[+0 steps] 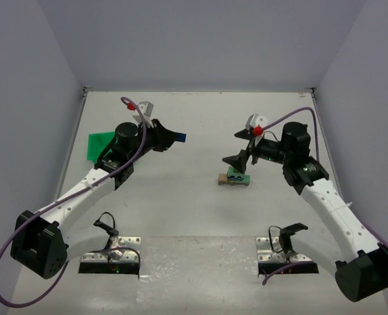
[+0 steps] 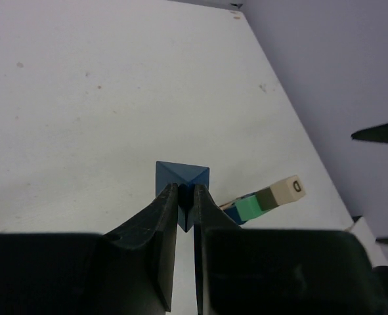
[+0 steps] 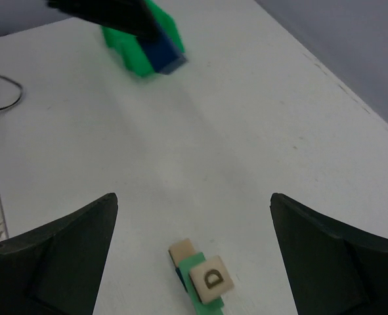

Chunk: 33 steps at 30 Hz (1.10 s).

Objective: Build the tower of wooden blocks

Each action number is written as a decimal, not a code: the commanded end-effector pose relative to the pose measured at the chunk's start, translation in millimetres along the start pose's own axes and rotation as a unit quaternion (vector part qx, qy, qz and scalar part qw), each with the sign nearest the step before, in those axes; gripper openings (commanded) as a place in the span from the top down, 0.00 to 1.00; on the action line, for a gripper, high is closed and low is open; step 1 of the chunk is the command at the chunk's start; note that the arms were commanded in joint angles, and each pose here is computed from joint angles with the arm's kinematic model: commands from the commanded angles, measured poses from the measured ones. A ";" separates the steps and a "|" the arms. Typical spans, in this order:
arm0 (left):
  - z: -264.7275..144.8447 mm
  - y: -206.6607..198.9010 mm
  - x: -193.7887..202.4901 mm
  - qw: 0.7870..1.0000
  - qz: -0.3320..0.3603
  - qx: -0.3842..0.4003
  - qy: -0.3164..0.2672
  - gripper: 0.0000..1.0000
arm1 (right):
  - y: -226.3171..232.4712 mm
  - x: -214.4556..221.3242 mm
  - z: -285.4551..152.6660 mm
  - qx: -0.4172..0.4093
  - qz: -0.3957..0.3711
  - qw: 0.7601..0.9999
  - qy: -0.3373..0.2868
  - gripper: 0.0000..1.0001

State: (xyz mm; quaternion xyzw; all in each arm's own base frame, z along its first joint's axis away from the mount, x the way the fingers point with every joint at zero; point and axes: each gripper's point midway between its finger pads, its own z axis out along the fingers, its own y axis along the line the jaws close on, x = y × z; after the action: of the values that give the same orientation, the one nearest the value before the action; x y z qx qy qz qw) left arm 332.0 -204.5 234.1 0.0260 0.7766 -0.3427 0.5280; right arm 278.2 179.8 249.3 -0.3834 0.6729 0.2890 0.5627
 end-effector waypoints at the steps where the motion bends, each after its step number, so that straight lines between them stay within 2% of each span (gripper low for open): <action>1: -12.7 -38.1 -18.1 0.992 -0.102 0.066 -0.016 1.00 | 51.4 -40.1 19.5 -0.099 -0.172 0.979 -0.050 0.01; 3: -20.1 -43.6 -14.6 0.986 -0.147 0.075 -0.013 1.00 | 51.5 -34.7 35.4 -0.086 -0.197 0.976 -0.045 0.01; 10: -37.2 -43.0 -13.9 0.975 -0.204 0.074 -0.036 1.00 | 69.0 -41.7 73.3 -0.099 -0.208 0.970 -0.070 0.01; 16: -39.1 -42.9 -6.2 0.973 -0.216 0.072 -0.021 1.00 | 92.1 -46.0 96.3 -0.128 -0.232 0.960 -0.095 0.01; 29: -48.3 -46.5 1.9 0.975 -0.199 0.092 -0.017 1.00 | 85.9 -49.9 134.1 -0.135 -0.172 0.974 -0.058 0.02; 31: -50.0 -47.8 1.0 0.976 -0.197 0.095 -0.019 1.00 | 87.1 -44.2 138.2 -0.143 -0.166 0.975 -0.046 0.05; 33: -51.4 -47.6 1.3 0.976 -0.196 0.094 -0.019 1.00 | 88.2 -45.3 140.1 -0.148 -0.165 0.974 -0.043 0.14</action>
State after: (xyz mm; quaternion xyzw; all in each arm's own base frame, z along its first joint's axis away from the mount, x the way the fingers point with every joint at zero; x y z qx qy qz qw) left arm 276.0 -212.0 247.2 -0.1048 0.7444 -0.4935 0.4373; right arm 278.2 342.2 242.4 -0.5579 0.5344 0.2988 0.5602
